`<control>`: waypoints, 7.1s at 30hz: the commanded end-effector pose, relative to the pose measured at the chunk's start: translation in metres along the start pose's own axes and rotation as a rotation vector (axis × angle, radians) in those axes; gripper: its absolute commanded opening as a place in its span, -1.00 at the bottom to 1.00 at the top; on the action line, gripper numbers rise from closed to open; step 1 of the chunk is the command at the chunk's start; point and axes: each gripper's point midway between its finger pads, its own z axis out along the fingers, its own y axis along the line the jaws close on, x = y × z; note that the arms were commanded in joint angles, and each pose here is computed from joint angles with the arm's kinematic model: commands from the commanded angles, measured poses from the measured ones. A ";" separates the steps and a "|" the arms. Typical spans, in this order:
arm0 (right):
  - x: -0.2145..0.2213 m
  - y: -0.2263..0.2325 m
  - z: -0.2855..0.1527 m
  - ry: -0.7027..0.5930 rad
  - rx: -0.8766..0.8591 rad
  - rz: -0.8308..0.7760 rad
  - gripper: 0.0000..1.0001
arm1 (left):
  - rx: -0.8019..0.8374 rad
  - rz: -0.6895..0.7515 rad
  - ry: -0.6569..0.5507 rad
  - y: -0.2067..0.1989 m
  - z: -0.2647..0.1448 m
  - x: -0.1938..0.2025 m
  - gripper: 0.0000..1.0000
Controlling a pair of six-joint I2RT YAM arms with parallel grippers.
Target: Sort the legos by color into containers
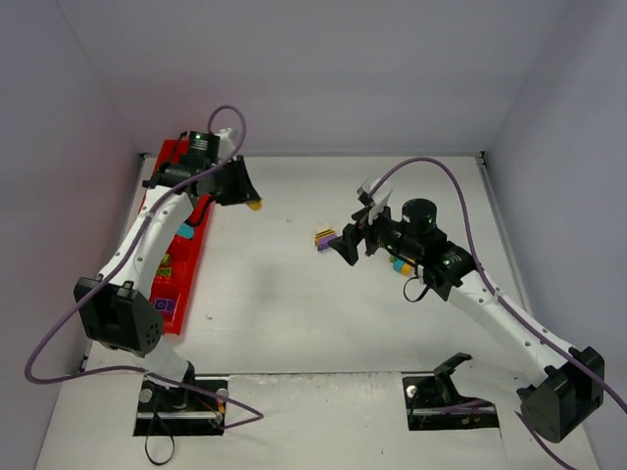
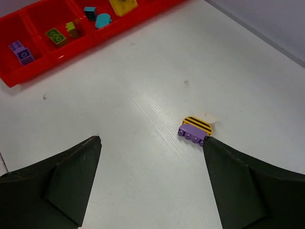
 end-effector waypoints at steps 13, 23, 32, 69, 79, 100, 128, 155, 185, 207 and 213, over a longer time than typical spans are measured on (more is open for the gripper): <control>0.013 -0.037 -0.008 0.001 0.249 0.183 0.66 | -0.666 -0.093 -0.401 0.246 -0.026 -0.160 -0.92; 0.030 -0.046 -0.007 0.054 0.306 0.228 0.65 | -0.725 -0.100 -0.383 0.299 0.017 -0.189 -0.72; 0.051 -0.060 0.004 0.137 0.373 0.266 0.66 | -0.691 -0.150 -0.369 0.295 0.025 -0.180 0.11; 0.155 -0.110 0.157 0.440 0.595 0.304 1.00 | -0.189 -0.157 -0.096 0.077 -0.054 0.040 0.33; 0.188 -0.099 0.155 0.521 0.557 0.291 0.98 | -0.174 -0.146 -0.073 0.078 -0.048 0.044 0.33; 0.230 -0.091 0.154 0.609 0.474 0.220 0.75 | -0.163 -0.135 -0.052 0.078 -0.045 0.052 0.33; 0.210 -0.077 0.134 0.511 0.371 0.174 -0.55 | -0.098 -0.122 -0.046 0.061 -0.042 0.052 0.33; 0.001 0.065 0.055 -0.047 -0.184 -0.196 -1.00 | 0.434 -0.012 0.091 -0.088 -0.043 0.045 0.47; 0.009 0.066 0.035 -0.055 -0.171 -0.200 -0.99 | 0.537 -0.020 0.254 -0.111 -0.022 0.088 -0.92; 0.035 0.048 0.005 0.011 -0.056 -0.161 -1.00 | 0.370 -0.060 0.132 -0.039 -0.014 0.003 -0.94; 0.031 0.039 0.030 0.047 -0.040 -0.152 -1.00 | 0.046 -0.077 -0.138 0.056 0.002 -0.095 -0.94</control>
